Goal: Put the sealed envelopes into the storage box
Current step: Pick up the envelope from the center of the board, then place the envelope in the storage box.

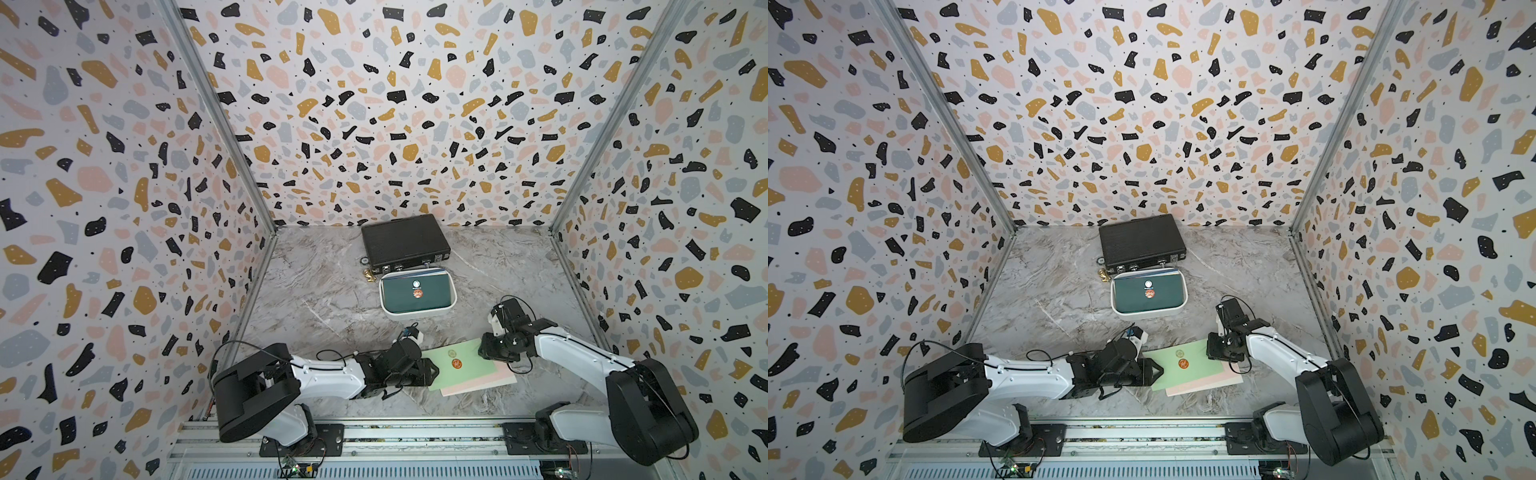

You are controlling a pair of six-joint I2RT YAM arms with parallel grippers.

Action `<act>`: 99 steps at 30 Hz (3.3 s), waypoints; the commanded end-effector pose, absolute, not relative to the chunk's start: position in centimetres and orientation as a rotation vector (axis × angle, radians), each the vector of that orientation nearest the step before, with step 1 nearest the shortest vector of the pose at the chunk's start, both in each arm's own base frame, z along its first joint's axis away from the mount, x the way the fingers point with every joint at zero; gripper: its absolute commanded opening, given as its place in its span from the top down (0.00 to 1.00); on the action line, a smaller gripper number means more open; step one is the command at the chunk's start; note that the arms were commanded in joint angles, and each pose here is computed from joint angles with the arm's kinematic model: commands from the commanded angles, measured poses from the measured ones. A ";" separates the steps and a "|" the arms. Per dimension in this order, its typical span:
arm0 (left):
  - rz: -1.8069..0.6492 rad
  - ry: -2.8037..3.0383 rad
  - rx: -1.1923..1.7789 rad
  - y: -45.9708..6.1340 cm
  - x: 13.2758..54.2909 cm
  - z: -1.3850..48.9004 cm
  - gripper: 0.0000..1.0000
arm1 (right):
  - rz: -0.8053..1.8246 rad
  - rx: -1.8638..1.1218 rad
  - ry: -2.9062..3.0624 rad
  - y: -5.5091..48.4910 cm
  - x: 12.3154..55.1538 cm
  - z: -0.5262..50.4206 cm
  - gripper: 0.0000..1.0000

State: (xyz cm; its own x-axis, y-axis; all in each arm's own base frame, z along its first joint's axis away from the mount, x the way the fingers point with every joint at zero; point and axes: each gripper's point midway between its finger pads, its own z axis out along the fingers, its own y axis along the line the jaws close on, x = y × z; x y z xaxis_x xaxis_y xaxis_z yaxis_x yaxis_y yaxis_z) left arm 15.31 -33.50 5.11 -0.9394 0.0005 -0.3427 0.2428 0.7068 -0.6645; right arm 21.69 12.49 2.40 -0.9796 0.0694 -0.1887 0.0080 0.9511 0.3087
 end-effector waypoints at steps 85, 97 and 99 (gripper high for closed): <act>-0.264 1.894 0.940 -17.1 15.7 21.8 0.00 | 0.023 -2.165 1.629 30.1 32.8 21.1 1.00; -0.292 1.876 0.934 -17.1 15.4 21.8 0.01 | 0.132 -2.202 1.680 31.9 34.6 17.2 1.00; -0.290 1.881 0.939 -17.2 15.5 21.7 0.01 | 0.149 -2.202 1.693 32.1 34.7 16.6 1.00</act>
